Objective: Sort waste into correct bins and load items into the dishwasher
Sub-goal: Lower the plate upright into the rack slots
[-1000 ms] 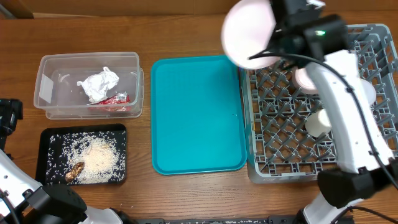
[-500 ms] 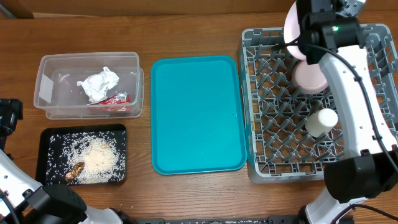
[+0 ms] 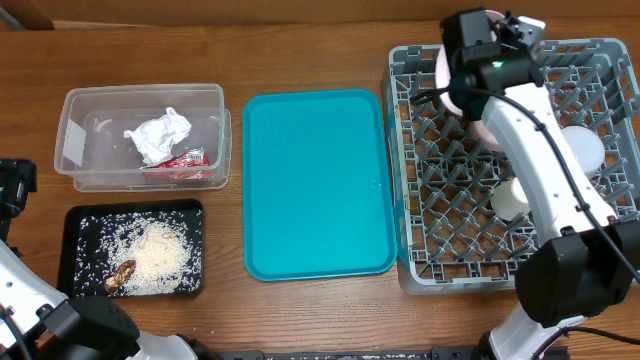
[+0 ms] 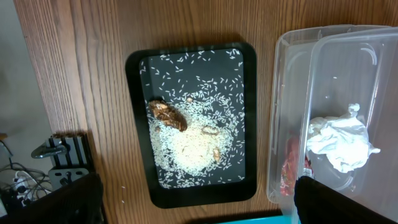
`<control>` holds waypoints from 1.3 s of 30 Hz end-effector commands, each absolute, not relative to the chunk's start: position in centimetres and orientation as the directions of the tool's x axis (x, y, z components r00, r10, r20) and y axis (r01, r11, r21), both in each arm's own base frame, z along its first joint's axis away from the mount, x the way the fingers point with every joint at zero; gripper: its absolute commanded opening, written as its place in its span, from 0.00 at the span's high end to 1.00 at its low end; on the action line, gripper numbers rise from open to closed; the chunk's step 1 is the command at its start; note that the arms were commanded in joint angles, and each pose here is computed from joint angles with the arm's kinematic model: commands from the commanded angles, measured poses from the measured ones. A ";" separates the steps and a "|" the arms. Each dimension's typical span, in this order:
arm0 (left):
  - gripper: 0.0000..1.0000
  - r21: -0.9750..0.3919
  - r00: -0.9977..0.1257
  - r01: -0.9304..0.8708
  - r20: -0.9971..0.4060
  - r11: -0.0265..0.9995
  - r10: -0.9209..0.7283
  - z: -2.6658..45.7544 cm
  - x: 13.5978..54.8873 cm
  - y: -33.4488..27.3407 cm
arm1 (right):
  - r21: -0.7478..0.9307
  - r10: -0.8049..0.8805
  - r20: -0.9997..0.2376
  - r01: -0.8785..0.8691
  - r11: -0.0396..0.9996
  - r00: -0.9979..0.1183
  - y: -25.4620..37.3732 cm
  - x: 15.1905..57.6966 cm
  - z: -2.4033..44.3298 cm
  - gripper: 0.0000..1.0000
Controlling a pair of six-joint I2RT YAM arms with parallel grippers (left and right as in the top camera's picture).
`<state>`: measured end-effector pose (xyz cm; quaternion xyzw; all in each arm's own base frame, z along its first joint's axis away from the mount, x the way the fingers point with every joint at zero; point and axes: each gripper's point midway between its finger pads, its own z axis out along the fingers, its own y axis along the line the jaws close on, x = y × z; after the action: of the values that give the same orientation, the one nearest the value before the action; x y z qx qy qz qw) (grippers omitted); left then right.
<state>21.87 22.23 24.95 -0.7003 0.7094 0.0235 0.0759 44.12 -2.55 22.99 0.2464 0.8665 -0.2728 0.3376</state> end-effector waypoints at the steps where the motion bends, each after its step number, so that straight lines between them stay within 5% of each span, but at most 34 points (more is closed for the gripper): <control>1: 0.00 -0.084 0.020 -0.996 -0.161 -0.007 -0.987 25.5 21.7 22.5 | -0.303 0.225 -0.741 0.614 0.729 -0.632 -1.7 44.3 23.6 0.96; 39: 0.00 -0.084 0.020 -0.996 -0.161 -0.007 -0.987 25.5 21.7 22.5 | -0.316 0.200 -0.740 0.595 0.739 -0.642 -0.6 44.5 20.8 0.96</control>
<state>21.87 22.23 24.95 -0.7003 0.7094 0.0235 0.0759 44.57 -1.05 20.53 0.2332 0.8664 -0.2714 0.3482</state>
